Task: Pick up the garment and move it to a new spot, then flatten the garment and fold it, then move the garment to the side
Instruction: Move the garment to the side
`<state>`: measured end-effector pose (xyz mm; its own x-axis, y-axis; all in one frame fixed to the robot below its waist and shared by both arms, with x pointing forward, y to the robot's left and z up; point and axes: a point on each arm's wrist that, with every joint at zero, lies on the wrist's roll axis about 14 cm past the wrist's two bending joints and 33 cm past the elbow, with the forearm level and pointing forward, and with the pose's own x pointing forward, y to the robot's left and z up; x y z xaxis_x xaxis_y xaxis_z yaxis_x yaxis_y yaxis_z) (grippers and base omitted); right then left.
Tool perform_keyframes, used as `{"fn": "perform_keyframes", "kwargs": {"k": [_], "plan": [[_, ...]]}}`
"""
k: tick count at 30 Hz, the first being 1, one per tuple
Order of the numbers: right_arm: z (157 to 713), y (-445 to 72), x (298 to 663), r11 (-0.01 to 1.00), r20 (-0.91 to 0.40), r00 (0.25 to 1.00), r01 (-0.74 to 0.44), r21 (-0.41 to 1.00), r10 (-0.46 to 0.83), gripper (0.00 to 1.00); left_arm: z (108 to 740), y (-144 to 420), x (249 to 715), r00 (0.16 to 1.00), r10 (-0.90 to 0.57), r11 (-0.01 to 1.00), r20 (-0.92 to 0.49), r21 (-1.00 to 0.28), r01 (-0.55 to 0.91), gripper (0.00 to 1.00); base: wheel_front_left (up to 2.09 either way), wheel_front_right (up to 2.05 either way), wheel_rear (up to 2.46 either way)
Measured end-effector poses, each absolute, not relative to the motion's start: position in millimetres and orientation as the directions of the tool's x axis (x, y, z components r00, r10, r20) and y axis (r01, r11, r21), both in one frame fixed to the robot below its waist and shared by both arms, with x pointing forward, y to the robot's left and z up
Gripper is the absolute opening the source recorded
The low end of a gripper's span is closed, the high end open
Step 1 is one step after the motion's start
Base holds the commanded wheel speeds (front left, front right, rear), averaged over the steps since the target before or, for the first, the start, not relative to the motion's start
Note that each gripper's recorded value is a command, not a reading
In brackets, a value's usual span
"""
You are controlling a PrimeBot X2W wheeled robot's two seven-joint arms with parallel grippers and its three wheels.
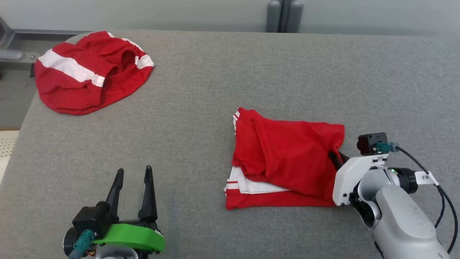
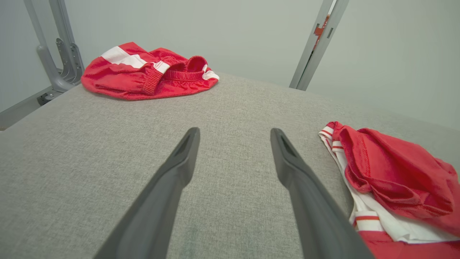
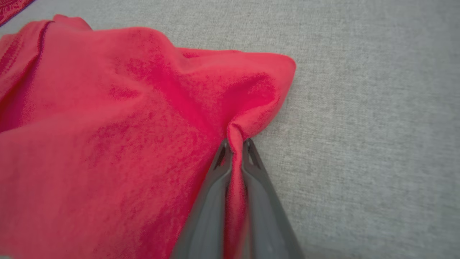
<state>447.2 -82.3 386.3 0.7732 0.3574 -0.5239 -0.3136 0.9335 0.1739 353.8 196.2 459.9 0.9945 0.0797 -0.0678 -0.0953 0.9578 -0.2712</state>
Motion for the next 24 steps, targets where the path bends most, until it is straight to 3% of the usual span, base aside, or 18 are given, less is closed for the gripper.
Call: {"fn": "perform_keyframes", "kwargs": {"k": [7,12,24], "plan": [[412,-125,467,0.962,-0.435,0.858,-0.246,0.118,0.273,0.0,465,172,377,0.999,-0.005,0.965,-0.041,-0.261,-0.006,1.0,0.0,0.0,0.0],[431,-179,471,0.988,-0.376,0.914,-0.131,0.083,0.153,0.0,465,139,397,0.994,-0.107,0.961,-0.029,-0.261,0.096,1.0,0.0,0.0,0.0],[441,-295,427,0.984,-0.332,0.932,0.172,0.047,-0.147,0.0,453,43,434,0.919,-0.392,0.89,-0.025,-0.263,0.373,1.0,0.0,0.0,0.0]]}}
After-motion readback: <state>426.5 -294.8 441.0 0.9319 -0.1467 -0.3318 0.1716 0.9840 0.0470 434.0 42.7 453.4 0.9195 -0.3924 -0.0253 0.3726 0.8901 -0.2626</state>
